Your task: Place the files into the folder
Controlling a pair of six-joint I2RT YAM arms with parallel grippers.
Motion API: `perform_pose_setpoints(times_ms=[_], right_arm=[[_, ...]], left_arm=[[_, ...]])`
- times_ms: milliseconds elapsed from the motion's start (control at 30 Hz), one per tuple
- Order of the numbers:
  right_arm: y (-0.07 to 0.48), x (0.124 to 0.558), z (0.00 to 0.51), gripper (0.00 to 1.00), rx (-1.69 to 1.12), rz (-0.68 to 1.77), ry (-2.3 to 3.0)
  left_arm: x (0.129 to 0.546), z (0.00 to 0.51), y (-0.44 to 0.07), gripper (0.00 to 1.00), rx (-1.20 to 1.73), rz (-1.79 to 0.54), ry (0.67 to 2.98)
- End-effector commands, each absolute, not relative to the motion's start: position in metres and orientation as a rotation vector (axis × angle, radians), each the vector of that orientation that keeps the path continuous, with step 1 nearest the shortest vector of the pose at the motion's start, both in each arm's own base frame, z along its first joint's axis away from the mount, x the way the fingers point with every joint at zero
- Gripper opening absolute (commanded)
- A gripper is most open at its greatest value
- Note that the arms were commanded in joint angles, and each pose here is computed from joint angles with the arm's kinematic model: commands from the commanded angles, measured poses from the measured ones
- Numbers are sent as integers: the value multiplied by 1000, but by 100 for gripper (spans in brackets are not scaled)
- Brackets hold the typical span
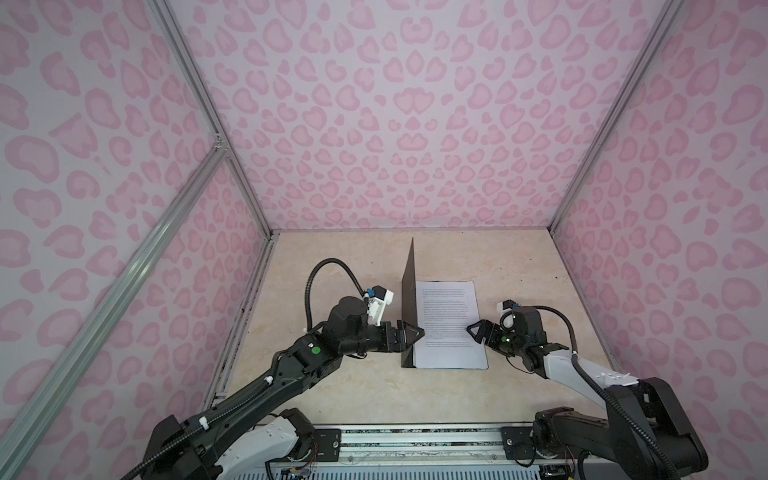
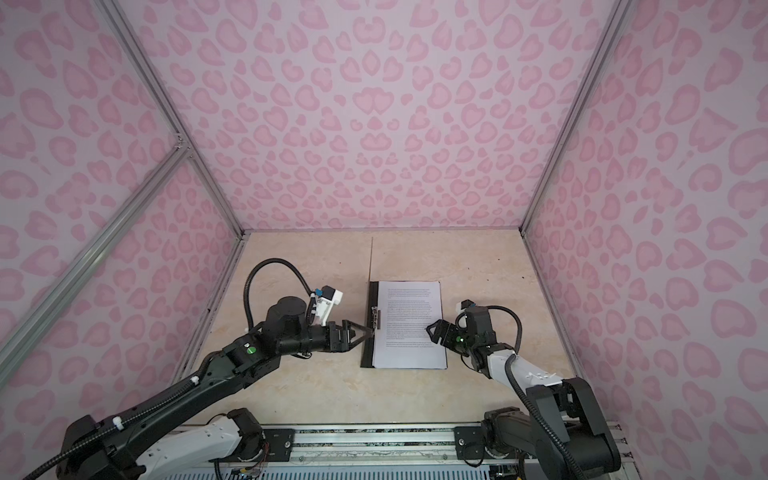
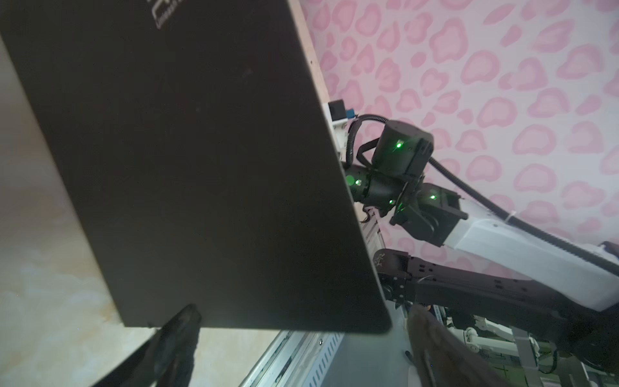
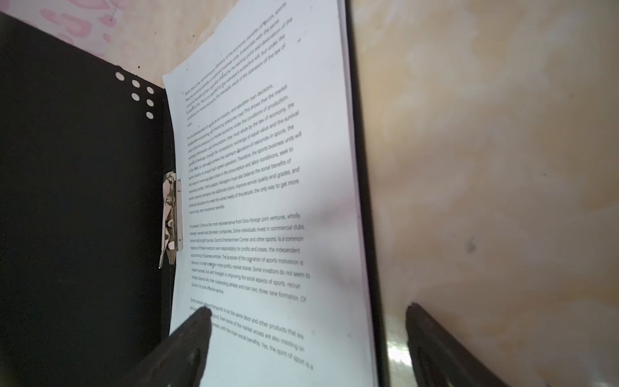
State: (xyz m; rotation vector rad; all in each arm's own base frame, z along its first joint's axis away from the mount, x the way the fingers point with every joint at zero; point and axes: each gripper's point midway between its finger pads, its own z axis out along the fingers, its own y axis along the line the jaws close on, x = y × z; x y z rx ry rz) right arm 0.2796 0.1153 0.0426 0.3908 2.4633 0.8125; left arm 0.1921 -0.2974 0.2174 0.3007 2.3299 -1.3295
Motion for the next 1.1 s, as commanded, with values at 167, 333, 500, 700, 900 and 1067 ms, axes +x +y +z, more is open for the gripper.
perform_pose_setpoints(times_ms=[167,333,500,700,900,1067], right_arm=[[70,279,62,97,629,793,2411],[19,275,79,98,840,742,2280],[14,269,94,98,786,790,2204],[20,266,109,98,675,760,2179],[-4,275,141,98,742,620,2031],[-43,290,166,98,802,293,1867]], left_arm=[[202,202,-388,100,461,-1213,2299],[196,174,-442,97,505,-1330,2344],[204,209,-438,97,528,-1365,2246],[239,217,-330,99,334,-1131,2173],[263,192,-152,97,-101,-374,2126],[258,185,-23,97,-462,170,1948]])
